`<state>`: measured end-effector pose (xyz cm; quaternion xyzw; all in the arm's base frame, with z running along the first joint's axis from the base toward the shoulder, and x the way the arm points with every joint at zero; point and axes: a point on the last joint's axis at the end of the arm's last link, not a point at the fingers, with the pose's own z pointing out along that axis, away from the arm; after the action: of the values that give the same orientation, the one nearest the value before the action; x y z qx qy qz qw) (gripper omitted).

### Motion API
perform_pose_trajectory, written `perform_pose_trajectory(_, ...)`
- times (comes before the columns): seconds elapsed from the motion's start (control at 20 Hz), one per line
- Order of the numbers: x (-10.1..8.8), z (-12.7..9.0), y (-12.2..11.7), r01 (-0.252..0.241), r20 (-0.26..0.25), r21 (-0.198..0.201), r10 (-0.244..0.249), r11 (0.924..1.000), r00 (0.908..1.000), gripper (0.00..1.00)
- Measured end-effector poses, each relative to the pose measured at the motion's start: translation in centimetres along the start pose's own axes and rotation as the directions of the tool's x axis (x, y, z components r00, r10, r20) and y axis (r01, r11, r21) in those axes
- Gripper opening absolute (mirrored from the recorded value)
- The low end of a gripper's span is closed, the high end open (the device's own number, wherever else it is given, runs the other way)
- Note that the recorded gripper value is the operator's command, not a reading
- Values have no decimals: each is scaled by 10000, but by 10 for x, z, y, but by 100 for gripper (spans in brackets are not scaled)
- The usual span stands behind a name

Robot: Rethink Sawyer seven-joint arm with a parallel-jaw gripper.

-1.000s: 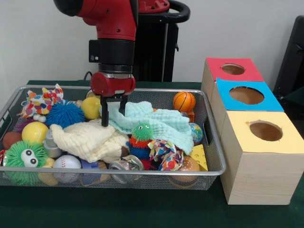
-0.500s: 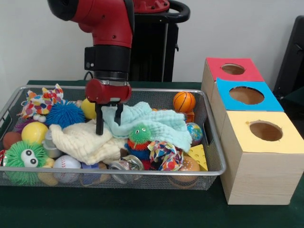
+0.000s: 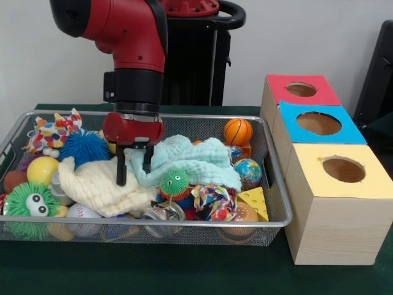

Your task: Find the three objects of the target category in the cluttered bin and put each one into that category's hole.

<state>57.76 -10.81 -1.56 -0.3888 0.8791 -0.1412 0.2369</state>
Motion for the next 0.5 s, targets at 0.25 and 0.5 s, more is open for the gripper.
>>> perform_pose_trajectory(0.25, 3, 6, -9, -753, 130, 28, 753, 9972, 9971, 100)
perform_pose_trajectory(0.5, 4, 11, -14, -1297, 113, 9, 1297, 9916, 9915, 0)
